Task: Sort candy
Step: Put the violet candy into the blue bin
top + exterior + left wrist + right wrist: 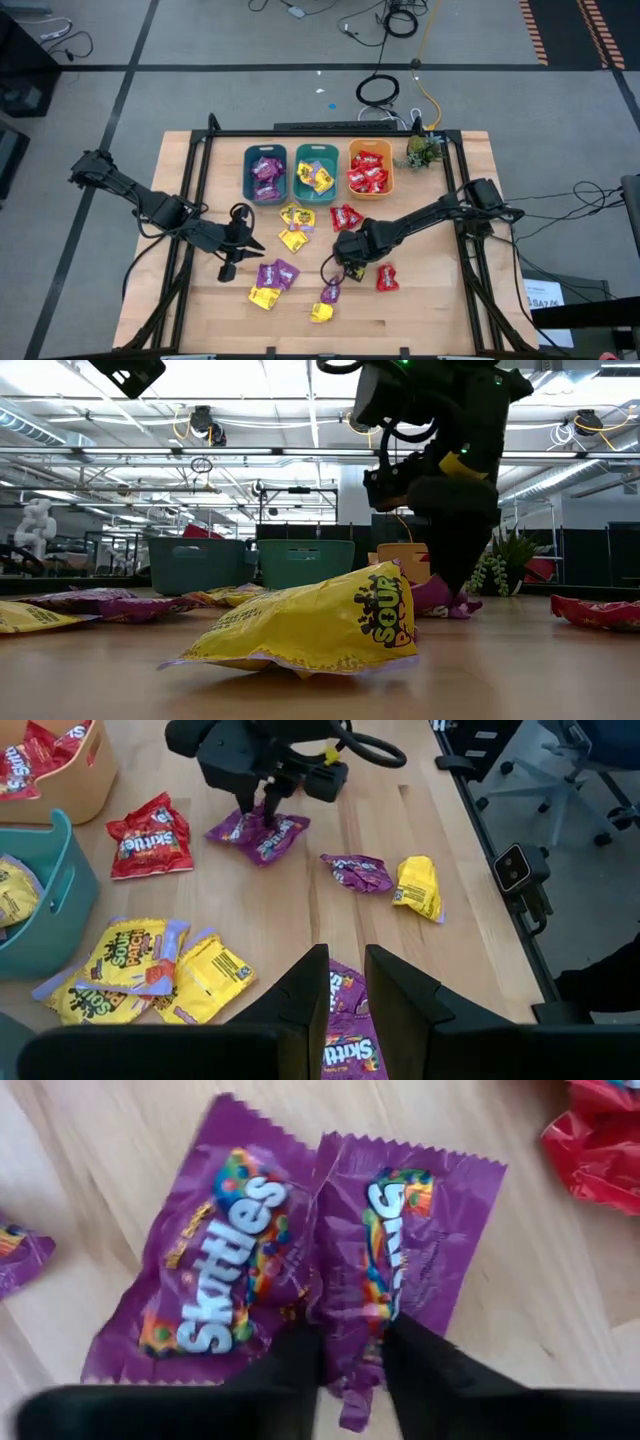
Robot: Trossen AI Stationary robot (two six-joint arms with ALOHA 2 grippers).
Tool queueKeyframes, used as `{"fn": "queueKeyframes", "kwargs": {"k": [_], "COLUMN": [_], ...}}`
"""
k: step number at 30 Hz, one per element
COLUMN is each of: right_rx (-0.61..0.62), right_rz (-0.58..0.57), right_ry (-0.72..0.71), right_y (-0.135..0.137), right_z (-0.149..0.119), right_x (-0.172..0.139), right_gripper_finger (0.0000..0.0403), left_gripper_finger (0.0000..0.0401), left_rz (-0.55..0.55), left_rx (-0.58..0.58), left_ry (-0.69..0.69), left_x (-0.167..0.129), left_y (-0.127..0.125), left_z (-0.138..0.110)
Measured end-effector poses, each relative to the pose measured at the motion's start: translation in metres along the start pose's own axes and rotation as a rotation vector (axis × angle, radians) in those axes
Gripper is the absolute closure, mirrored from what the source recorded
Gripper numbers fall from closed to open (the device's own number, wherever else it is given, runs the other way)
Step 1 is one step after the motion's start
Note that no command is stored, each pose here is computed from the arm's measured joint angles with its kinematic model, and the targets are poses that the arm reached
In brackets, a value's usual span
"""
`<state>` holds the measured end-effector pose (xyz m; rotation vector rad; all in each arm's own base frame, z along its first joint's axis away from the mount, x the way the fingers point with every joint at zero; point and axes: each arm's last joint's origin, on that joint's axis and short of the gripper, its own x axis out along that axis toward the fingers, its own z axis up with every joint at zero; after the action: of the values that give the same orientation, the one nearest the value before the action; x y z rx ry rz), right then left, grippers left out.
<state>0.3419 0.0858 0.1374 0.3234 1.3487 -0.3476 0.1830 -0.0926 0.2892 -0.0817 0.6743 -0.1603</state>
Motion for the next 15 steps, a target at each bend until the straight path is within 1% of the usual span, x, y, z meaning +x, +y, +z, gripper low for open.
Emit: {"fn": "queueKeyframes", "kwargs": {"k": [3, 4, 5, 9, 11, 13, 15], "right_rx": [0.007, 0.009, 0.012, 0.057, 0.074, 0.093, 0.11], "right_rz": [0.025, 0.031, 0.039, 0.066, 0.078, 0.104, 0.141], "right_ry": [0.012, 0.013, 0.016, -0.017, -0.038, -0.073, -0.137], "right_y": [-0.001, -0.002, -0.002, -0.006, -0.008, -0.01, -0.013], "right_z": [-0.001, -0.001, -0.002, -0.003, -0.004, -0.004, -0.002], "right_x": [-0.007, -0.01, -0.013, -0.037, -0.049, -0.063, -0.079], "right_gripper_finger": [0.0375, 0.0385, 0.0389, 0.0378, 0.038, 0.0387, 0.0391], "left_gripper_finger": [0.0324, 0.0324, 0.0324, 0.0324, 0.0324, 0.0324, 0.0324], "left_rz": [0.001, 0.0, 0.0, 0.0, 0.0, 0.0, 0.0], "left_rx": [0.0, 0.0, 0.0, 0.0, 0.0, 0.001, 0.0], "left_ry": [0.001, 0.0, -0.001, 0.0, 0.0, 0.001, 0.001], "left_x": [0.0, 0.0, 0.0, 0.0, 0.0, 0.0, 0.0], "left_y": [0.0, 0.0, 0.0, 0.0, 0.0, 0.0, 0.0], "left_z": [0.0, 0.0, 0.0, 0.0, 0.0, 0.0, 0.0]}}
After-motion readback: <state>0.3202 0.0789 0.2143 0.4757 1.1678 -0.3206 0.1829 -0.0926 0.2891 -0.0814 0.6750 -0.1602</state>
